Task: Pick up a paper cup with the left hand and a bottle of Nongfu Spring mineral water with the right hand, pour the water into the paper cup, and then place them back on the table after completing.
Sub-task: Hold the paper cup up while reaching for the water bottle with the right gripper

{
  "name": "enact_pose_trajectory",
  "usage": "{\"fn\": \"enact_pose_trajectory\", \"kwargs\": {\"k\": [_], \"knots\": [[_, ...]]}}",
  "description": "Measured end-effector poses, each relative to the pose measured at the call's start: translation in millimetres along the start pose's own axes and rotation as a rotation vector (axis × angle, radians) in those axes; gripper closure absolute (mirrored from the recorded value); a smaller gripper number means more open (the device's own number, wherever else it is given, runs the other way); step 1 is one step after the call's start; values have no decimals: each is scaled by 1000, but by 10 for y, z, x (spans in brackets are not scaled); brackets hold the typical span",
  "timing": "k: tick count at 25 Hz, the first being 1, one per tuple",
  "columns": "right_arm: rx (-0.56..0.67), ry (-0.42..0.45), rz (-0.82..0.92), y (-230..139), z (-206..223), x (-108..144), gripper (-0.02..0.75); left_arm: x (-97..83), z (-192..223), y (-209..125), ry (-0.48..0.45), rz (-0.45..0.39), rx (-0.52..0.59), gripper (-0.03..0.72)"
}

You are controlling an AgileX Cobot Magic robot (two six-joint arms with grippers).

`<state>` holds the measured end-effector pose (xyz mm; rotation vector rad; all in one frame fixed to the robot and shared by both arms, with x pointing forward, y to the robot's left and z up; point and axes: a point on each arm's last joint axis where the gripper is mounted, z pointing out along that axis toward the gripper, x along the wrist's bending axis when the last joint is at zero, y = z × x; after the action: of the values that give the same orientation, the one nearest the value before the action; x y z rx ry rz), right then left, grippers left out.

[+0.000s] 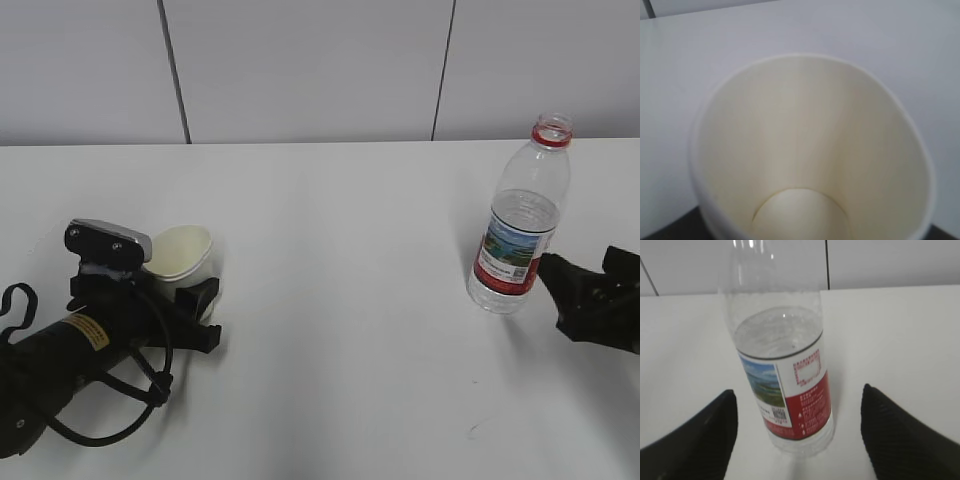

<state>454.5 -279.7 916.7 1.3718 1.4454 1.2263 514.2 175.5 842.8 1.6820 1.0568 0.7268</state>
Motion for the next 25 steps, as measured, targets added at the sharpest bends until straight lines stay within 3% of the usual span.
{"fn": "enact_pose_trajectory", "kwargs": {"k": [15, 25], "knots": [[80, 65, -22, -181, 74, 46, 169, -11, 0, 0, -12, 5, 0, 319], [25, 90, -39, -67, 232, 61, 132, -27, 0, 0, -30, 13, 1, 319]]}}
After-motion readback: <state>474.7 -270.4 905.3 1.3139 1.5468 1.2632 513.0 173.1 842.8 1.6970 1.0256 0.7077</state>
